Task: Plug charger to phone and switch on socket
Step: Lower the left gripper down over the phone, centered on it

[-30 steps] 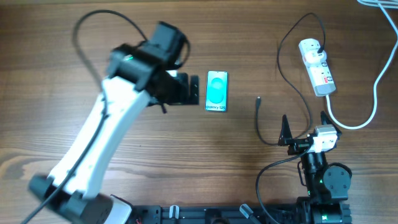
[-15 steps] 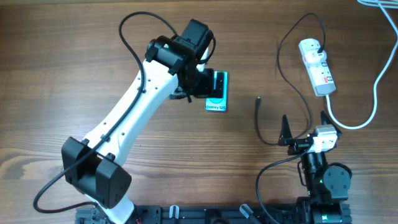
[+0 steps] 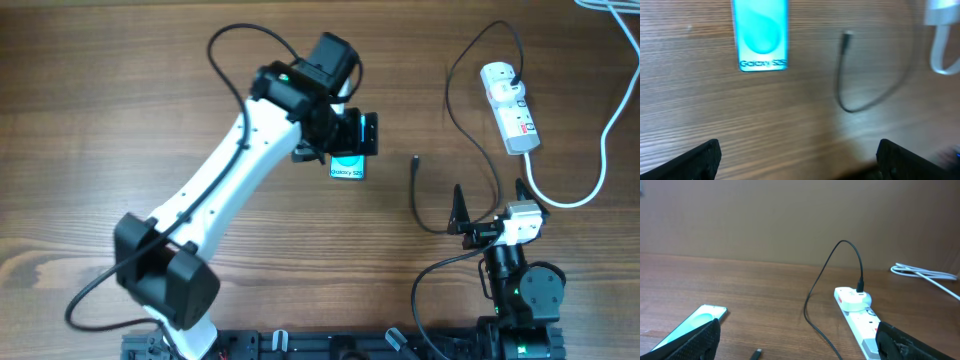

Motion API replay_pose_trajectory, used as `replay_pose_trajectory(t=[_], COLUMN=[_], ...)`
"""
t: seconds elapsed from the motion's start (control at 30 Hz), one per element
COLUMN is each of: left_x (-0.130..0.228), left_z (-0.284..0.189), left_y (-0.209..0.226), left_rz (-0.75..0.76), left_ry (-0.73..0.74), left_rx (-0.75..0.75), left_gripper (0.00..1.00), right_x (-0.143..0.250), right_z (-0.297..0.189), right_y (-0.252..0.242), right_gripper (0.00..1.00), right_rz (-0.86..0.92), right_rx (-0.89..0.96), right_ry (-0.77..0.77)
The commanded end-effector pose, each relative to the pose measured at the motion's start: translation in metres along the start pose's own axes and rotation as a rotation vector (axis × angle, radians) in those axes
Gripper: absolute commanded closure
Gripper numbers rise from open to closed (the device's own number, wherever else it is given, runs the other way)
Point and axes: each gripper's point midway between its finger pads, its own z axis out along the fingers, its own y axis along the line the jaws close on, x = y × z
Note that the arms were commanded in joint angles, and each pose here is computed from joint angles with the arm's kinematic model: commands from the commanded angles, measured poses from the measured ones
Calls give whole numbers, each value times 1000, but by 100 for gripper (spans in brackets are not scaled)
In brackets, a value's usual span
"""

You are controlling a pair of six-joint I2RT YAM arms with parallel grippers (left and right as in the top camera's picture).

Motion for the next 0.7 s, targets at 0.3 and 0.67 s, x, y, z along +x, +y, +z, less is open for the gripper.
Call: replay_pose_trajectory(t=[0.3,0.67], left_x=[-40,-66], left_z=[70,102], left_y=[37,33], left_rz=[9,-87], left_ry=[-110,-120], left_rx=[-291,-161], left_gripper=[0,0], right_x=[0,0], right_z=[0,0], right_y=[0,0], right_gripper=[0,0], right_rz=[-2,-2], right_rx=[4,4], right_ry=[-2,-2])
